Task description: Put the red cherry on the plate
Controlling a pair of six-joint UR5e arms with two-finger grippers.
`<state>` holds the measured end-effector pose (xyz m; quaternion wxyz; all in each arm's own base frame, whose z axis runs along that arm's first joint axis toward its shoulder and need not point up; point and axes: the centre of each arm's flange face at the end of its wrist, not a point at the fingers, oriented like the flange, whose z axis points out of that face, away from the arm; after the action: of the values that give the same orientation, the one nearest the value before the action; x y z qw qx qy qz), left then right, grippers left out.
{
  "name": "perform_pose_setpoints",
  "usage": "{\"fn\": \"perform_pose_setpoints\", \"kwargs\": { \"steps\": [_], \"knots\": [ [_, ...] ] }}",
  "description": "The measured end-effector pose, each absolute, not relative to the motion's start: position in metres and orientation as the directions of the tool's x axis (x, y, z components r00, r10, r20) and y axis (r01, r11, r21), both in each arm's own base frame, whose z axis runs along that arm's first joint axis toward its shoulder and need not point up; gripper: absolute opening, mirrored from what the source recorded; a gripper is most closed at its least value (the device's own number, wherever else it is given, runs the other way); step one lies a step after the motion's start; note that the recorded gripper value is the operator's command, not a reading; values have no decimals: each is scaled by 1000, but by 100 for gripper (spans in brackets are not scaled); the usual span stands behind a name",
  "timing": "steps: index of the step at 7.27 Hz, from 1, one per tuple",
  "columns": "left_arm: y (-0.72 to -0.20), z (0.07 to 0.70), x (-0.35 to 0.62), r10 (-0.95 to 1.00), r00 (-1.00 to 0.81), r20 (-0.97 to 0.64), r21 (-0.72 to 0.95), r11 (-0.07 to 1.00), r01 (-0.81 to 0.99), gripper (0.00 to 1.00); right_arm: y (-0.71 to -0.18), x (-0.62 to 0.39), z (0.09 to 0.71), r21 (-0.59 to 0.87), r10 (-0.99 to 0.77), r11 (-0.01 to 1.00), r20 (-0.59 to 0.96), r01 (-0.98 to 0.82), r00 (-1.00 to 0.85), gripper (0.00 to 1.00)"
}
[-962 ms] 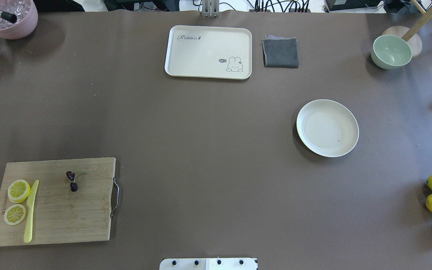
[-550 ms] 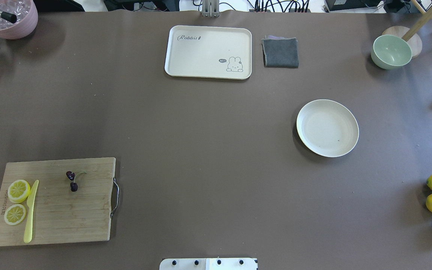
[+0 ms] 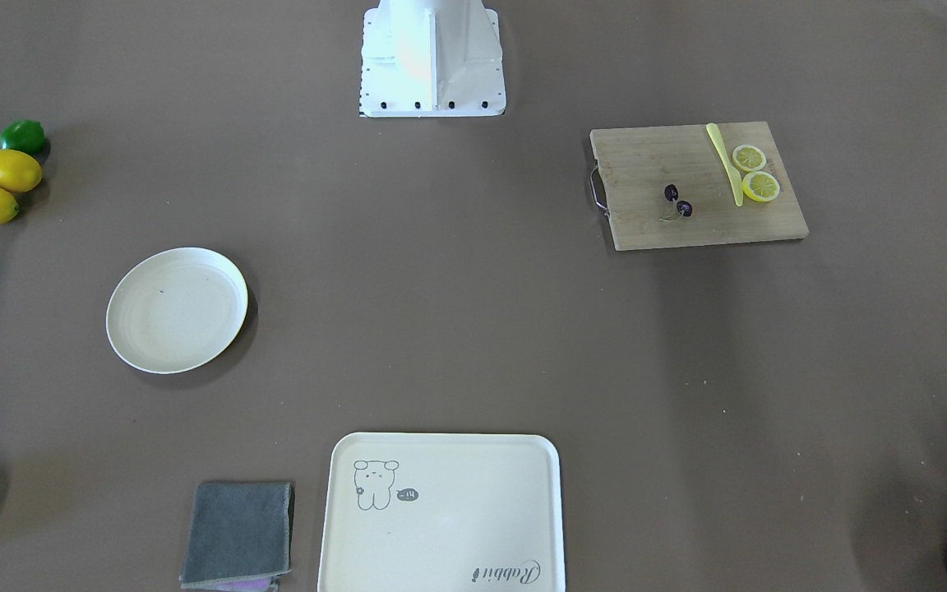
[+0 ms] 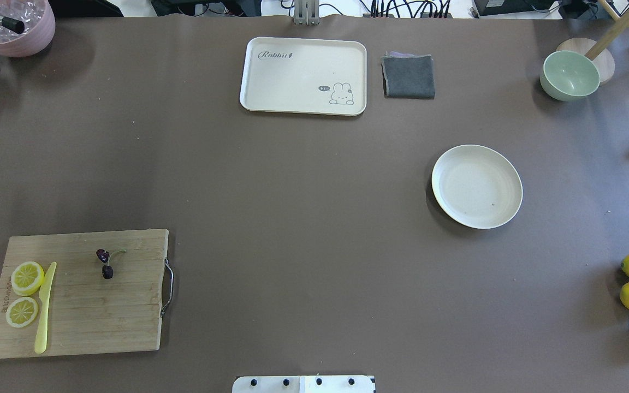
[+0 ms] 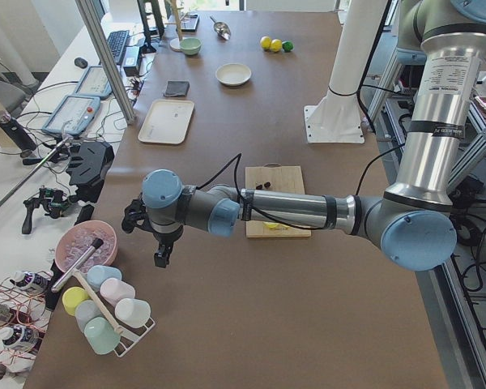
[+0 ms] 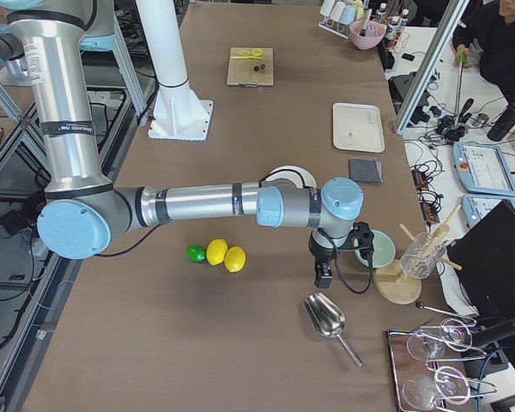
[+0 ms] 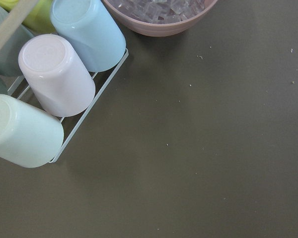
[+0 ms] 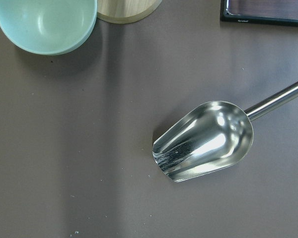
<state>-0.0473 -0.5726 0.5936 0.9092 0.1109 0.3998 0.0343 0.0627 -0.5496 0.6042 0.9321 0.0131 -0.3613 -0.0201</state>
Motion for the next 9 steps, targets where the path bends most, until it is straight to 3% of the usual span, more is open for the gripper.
{"fn": "perform_pose_setpoints", "kwargs": {
  "steps": [9],
  "knots": [
    [-573,590,-46,157,675,-720,235,972,25,98,-548,63,608,61,-62,998,673,28,737,100]
  ]
}}
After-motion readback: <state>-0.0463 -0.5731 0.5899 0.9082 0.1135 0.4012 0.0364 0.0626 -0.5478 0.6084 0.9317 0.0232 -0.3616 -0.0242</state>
